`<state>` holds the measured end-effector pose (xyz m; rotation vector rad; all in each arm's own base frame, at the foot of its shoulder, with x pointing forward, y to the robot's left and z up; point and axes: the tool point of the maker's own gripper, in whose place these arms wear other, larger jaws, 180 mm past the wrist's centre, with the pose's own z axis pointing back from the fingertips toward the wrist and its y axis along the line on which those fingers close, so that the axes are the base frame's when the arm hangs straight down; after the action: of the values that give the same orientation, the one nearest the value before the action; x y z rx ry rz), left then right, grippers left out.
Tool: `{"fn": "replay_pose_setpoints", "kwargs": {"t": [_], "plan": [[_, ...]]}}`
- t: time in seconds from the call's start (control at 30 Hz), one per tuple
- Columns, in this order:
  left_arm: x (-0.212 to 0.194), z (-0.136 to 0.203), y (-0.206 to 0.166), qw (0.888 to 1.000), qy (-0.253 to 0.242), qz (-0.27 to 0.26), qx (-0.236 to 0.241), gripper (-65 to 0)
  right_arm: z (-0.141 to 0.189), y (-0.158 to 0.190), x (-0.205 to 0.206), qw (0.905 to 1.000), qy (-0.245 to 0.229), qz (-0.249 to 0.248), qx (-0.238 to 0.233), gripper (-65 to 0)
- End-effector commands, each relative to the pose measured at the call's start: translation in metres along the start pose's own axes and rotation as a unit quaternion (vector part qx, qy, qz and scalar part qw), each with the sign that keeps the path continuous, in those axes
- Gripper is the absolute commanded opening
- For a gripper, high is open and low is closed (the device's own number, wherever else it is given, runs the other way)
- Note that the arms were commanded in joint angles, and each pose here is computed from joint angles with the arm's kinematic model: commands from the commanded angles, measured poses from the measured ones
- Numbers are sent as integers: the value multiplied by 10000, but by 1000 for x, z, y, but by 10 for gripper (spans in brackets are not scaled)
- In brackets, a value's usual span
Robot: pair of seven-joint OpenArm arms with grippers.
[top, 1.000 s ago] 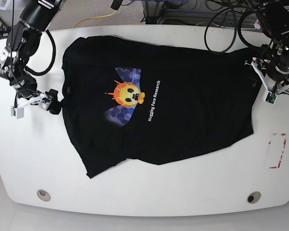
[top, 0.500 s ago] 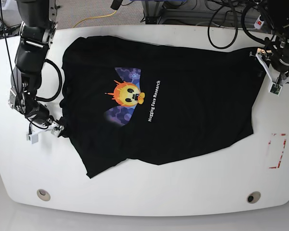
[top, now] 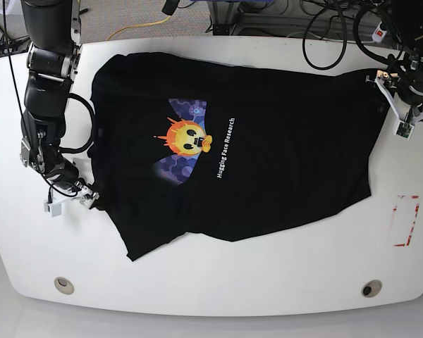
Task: Fold the T-shirt properly
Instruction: 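Grasp the shirt's side edges with both grippers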
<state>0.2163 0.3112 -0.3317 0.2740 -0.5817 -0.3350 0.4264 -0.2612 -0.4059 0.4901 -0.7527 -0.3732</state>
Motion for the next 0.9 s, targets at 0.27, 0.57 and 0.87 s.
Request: {"fn": "replay_pose_setpoints", "kwargs": {"t": [0.27, 0.57, 0.87], "plan": [[8, 4, 7, 9998, -150, -45, 97, -229, -14, 30, 5, 9996, -32, 163, 243, -90], [7, 5, 13, 9997, -154, 24, 172, -229, -12, 26, -1, 9996, 77, 168, 211, -273], [14, 5, 16, 9995, -239, 39, 215, -229, 1, 32, -9, 9981, 132, 544, 254, -255]]}}
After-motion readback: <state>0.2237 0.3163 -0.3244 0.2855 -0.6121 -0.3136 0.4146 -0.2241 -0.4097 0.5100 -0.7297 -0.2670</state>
